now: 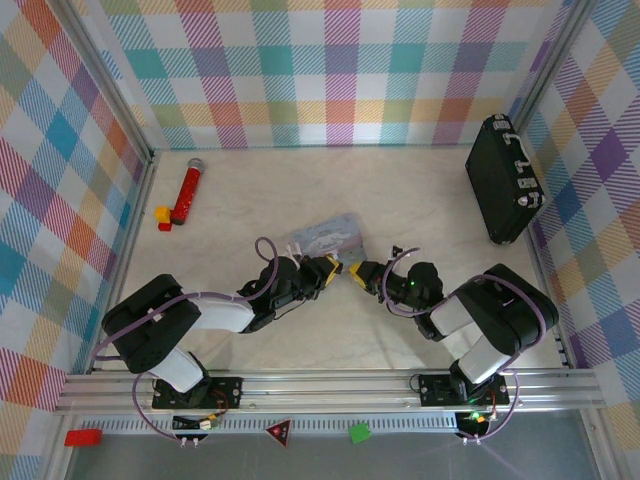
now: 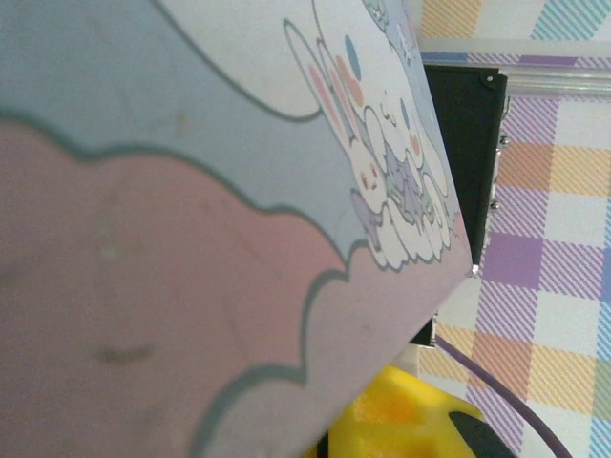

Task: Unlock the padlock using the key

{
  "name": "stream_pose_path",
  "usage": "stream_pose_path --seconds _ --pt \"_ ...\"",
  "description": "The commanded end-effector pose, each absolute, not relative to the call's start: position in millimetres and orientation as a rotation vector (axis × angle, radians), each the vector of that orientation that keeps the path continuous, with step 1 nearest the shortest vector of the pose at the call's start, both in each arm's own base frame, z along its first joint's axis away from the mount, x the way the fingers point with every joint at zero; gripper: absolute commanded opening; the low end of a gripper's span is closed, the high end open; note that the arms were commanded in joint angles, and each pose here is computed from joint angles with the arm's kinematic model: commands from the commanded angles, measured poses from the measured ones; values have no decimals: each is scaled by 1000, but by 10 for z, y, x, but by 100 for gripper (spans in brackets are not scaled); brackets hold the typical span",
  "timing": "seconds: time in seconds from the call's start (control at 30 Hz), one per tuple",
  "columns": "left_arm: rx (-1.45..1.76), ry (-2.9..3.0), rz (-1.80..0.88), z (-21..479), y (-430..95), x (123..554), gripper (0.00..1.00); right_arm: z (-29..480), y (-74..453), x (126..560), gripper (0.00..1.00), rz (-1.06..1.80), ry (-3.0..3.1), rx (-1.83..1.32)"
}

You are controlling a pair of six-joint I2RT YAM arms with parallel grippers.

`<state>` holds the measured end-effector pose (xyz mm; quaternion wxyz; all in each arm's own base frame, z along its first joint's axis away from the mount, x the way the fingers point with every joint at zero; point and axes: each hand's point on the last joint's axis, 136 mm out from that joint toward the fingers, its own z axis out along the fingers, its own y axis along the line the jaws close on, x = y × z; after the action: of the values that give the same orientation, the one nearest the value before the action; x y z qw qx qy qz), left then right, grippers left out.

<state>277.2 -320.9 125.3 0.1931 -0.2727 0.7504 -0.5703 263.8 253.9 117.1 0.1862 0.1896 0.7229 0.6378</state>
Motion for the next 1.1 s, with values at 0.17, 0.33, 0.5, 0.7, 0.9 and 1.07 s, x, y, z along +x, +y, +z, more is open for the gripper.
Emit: stream_pose_path --seconds 0.17,0.33,0.5,0.7,0.9,1.07 --pt "-618 1989 -1893 1799 -3575 2614 0 1696 2700 2653 0 1911 1901 320" --pt "-643 2022 -1846 1664 -3542 2616 0 1732 2681 2628 0 1918 1891 320" --pt "-655 2049 -1792 1554 -3495 2632 6 1687 2689 2580 0 1920 1912 308" --pt "-656 2105 -1666 1445 -3397 2654 10 1667 2721 2484 0 1868 1968 267" --pt "-659 2106 -1615 1448 -3319 2686 16 1663 2684 2408 0 1782 2016 254" --pt "-640 2103 -1621 1486 -3345 2699 19 1683 2687 2363 0 1765 2024 245"
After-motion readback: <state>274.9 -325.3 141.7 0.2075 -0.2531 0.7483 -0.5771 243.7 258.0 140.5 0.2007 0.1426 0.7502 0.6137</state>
